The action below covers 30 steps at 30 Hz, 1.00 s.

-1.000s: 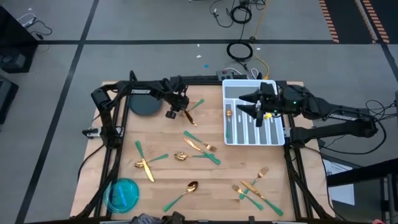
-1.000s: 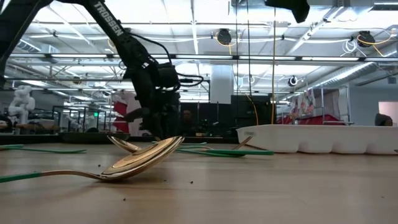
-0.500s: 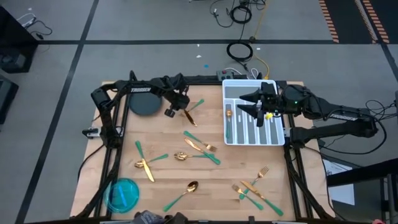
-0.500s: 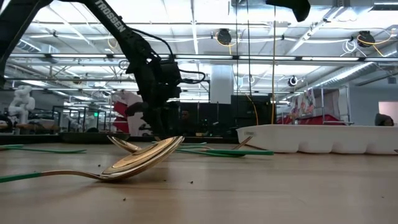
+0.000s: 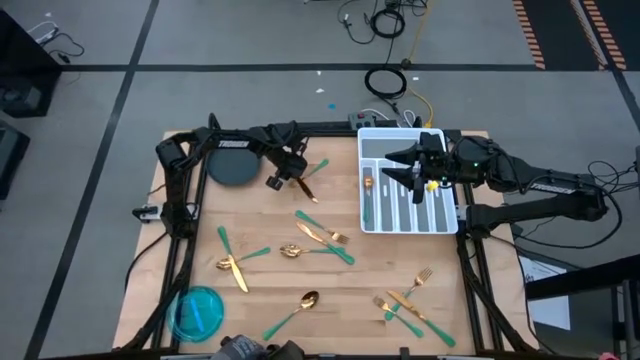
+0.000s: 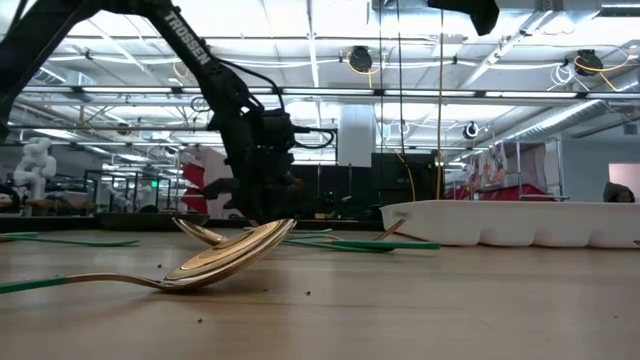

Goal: Sort silverware
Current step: Put the green knife into the silverware tray

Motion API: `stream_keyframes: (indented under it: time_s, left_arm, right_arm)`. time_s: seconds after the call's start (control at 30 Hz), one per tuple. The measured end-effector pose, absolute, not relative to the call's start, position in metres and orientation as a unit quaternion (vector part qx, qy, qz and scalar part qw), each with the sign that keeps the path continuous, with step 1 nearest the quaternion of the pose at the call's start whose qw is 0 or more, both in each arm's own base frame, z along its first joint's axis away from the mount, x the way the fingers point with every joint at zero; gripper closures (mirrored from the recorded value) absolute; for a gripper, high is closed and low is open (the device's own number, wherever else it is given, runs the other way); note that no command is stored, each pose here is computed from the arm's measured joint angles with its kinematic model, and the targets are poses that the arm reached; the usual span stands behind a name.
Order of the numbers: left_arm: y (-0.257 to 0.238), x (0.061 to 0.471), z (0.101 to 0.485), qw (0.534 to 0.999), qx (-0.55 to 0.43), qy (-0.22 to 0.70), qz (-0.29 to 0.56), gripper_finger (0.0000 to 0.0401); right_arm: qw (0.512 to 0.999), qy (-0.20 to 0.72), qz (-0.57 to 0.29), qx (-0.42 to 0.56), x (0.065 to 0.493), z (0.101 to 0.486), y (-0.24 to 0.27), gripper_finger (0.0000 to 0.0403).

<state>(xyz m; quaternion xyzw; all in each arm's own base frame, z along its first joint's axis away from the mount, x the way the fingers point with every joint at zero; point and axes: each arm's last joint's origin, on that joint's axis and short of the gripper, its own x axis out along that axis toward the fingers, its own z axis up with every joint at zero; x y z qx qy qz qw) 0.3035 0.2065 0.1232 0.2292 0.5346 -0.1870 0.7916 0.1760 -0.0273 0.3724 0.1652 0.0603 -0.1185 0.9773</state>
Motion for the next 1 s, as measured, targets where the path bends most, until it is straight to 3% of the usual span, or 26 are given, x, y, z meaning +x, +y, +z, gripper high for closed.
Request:
stream_keyframes:
  time_s: [0.2, 0.73, 1.0]
  left_arm:
    - [0.206, 0.302, 0.122, 0.777, 0.236, 0.555, -0.18, 0.0381]
    - [0.193, 0.296, 0.143, 0.767, 0.185, 0.604, -0.109, 0.0384]
    - [0.192, 0.295, 0.163, 0.793, 0.168, 0.58, -0.076, 0.04]
  right_arm:
    - [0.977, 0.048, -0.117, 0.17, 0.176, 0.375, -0.027, 0.019]
    - [0.978, 0.025, -0.113, 0.172, 0.176, 0.379, -0.027, 0.019]
    - [0.979, 0.032, -0.117, 0.165, 0.176, 0.378, -0.028, 0.019]
